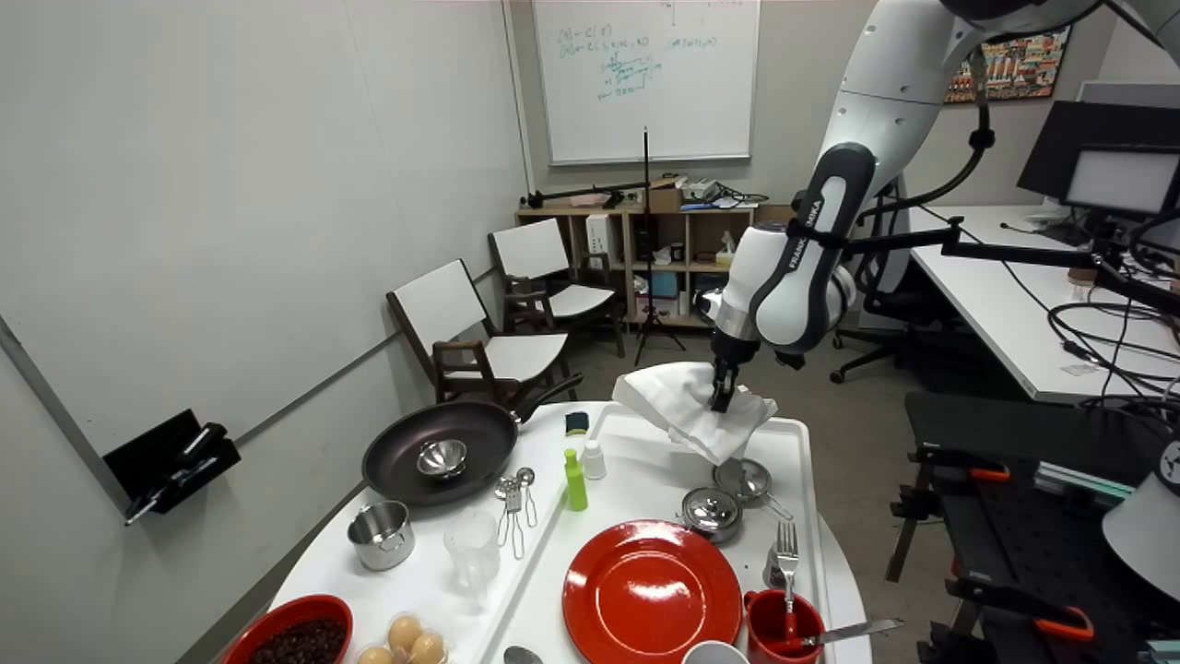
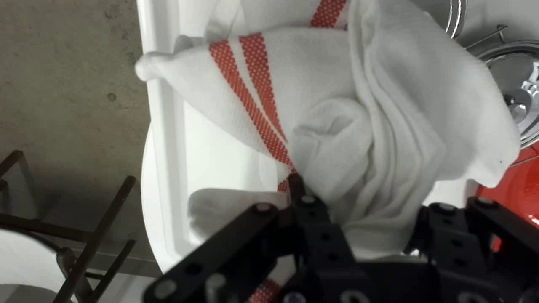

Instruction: Use the white towel to wipe the pan

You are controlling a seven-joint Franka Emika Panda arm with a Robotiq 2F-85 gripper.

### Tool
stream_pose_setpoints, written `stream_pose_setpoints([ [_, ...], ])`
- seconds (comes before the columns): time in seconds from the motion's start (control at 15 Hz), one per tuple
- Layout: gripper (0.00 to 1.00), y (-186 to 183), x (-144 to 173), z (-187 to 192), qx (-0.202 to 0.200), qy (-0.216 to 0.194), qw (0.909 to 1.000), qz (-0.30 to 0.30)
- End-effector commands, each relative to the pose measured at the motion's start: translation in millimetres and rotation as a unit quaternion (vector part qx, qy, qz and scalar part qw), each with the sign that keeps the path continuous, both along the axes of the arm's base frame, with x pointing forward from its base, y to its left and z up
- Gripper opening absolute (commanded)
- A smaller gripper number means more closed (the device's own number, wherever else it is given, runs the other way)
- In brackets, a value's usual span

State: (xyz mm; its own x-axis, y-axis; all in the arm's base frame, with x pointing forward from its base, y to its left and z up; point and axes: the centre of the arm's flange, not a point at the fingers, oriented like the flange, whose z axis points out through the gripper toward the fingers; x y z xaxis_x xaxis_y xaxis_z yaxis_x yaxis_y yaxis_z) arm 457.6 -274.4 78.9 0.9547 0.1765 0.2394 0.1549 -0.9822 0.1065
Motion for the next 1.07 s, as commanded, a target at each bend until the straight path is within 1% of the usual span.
stream_pose_setpoints([
  [0.0, 0.07, 22, -18, 27, -0.032, -0.012, 0.9988, 0.036],
  [0.4, 0.07, 44, -32, 52, -0.068, -0.037, 0.994, 0.078],
  [0.6, 0.07, 52, -39, 67, -0.084, -0.05, 0.9913, 0.088],
  [1.0, 0.07, 66, -48, 95, -0.099, -0.052, 0.9884, 0.103],
])
